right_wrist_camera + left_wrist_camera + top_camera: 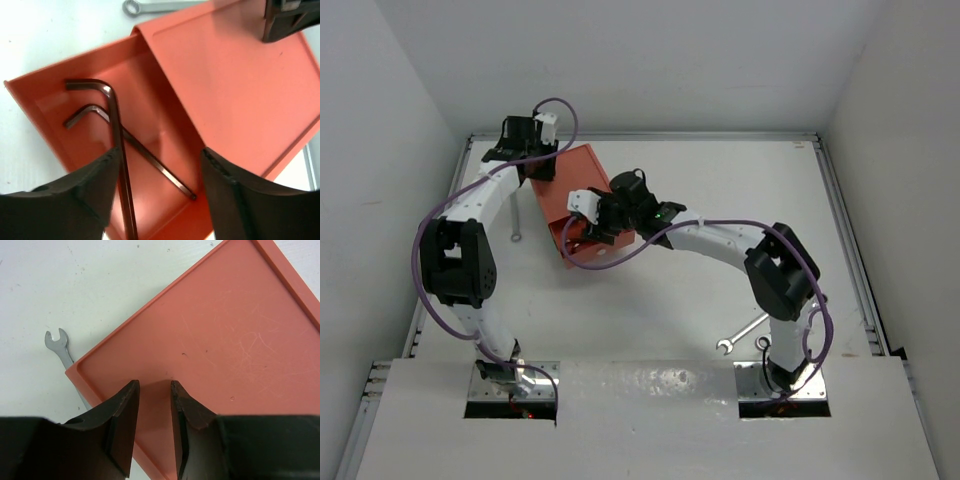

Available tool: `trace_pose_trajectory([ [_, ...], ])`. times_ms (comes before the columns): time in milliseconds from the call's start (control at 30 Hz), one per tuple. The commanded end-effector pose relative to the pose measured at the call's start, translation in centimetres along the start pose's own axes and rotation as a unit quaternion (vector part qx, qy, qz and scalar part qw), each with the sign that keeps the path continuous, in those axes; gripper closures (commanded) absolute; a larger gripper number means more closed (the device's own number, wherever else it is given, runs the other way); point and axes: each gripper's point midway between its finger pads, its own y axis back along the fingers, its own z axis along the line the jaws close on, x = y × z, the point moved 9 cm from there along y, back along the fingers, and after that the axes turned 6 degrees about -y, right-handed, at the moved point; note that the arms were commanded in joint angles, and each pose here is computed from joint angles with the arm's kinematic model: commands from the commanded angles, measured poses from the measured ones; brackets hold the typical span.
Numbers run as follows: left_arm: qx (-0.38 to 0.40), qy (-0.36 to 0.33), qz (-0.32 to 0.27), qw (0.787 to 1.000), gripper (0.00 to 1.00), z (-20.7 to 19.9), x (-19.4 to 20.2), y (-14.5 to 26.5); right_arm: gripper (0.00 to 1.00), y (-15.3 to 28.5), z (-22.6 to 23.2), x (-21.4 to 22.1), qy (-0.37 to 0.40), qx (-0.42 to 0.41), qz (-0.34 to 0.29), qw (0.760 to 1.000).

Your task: Sort the tools into containers

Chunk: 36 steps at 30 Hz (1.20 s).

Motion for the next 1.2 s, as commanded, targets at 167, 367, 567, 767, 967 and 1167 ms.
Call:
trace_pose_trajectory([
  [167,-0.005,0.005,0.027,1.000,0.71,0.5,1.1,-0.8,0.33,6.0,-3.7,-9.5,-0.079,0.133,-0.157,0.975],
  [367,-0.006,0.008,0.017,1.000,0.71,0.6,0.5,-0.7,0.83,9.2,-0.3,-8.6,-0.235,0.088,-0.141,0.958],
  [567,-0.005,0.006,0.019,1.000,0.71,0.6,0.6,-1.1,1.00,7.8,6.4,0.2,-0.287,0.023,-0.024,0.957],
  [767,0.007,0.011,0.024,1.000,0.71,0.3,1.2,-1.6,1.00,5.3,7.2,1.5,-0.303,0.008,-0.008,0.953],
  [967,0.016,0.016,0.025,0.999,0.71,0.0,1.6,-1.8,1.00,2.1,4.7,1.3,-0.295,0.091,-0.056,0.949],
  [1167,0.029,-0.001,0.033,0.999,0.71,-0.3,2.7,-2.2,1.00,-0.9,1.8,0.4,-0.288,0.158,-0.066,0.942],
])
